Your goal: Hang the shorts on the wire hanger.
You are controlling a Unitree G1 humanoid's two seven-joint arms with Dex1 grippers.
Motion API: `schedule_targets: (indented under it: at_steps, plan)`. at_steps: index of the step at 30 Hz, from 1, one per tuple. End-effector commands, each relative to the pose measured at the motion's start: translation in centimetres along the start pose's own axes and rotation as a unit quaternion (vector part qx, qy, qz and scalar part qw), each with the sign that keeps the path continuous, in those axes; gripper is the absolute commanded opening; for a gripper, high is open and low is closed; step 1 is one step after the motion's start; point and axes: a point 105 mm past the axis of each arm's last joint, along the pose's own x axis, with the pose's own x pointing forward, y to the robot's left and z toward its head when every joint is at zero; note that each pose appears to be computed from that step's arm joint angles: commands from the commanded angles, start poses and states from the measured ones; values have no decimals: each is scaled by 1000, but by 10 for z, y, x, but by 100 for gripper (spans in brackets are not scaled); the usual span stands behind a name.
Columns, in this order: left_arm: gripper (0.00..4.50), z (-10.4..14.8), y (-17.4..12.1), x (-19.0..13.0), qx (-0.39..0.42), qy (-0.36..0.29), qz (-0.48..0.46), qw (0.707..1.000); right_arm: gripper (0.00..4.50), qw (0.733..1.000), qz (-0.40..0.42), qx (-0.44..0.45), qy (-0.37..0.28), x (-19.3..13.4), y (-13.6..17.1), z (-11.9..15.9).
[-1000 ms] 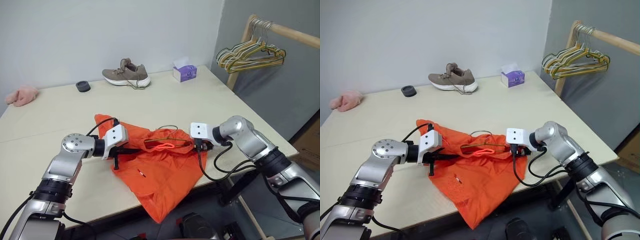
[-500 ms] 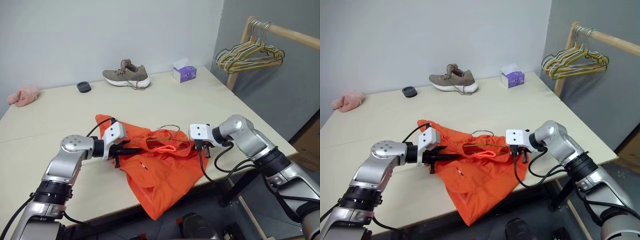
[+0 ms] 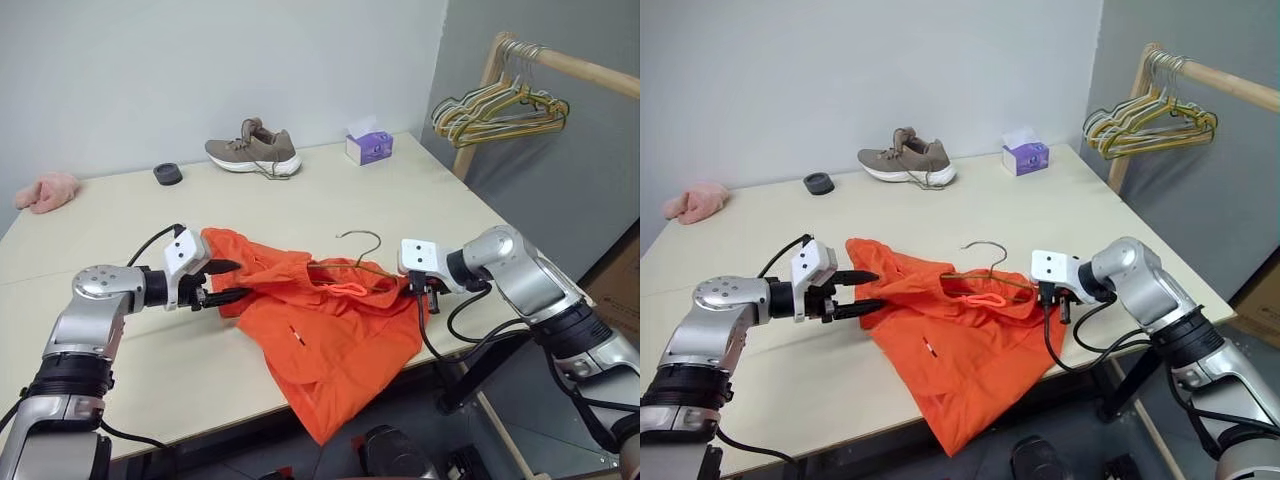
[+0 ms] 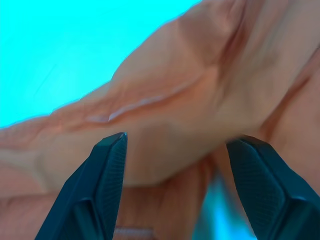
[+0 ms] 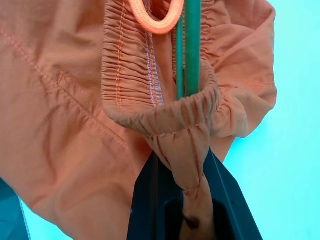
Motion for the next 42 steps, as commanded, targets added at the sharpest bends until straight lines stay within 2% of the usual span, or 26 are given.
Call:
schedule_targets:
  at_steps: [1, 3, 10, 11, 18, 23, 35, 42]
  plan:
    - [288, 11, 9, 9, 28, -22, 23, 999, 0, 1000, -9, 0, -20, -11, -1, 10]
    - [241, 16, 11, 16, 31, -39, 30, 998, 0, 1000, -6, 5, -21, -11, 1, 10]
    - [13, 21, 18, 19, 39, -59, 57, 996, 0, 1000, -3, 24, -20, -11, 6, 6]
    - [4, 20, 20, 17, 39, -57, 60, 996, 0, 999, -3, 28, -19, -12, 6, 5]
    - [4, 12, 31, 2, 40, -45, 100, 993, 0, 997, -7, 81, -10, -21, 8, -12]
    - [4, 6, 24, 3, 32, -44, 94, 994, 0, 994, -7, 110, -3, -25, 12, -23]
    - [4, 0, 18, 8, 19, -44, 99, 994, 0, 990, -19, 141, -5, -43, 15, -29]
    - [4, 11, 3, 21, -5, -73, 80, 994, 0, 987, -33, 155, -26, -41, 13, -21]
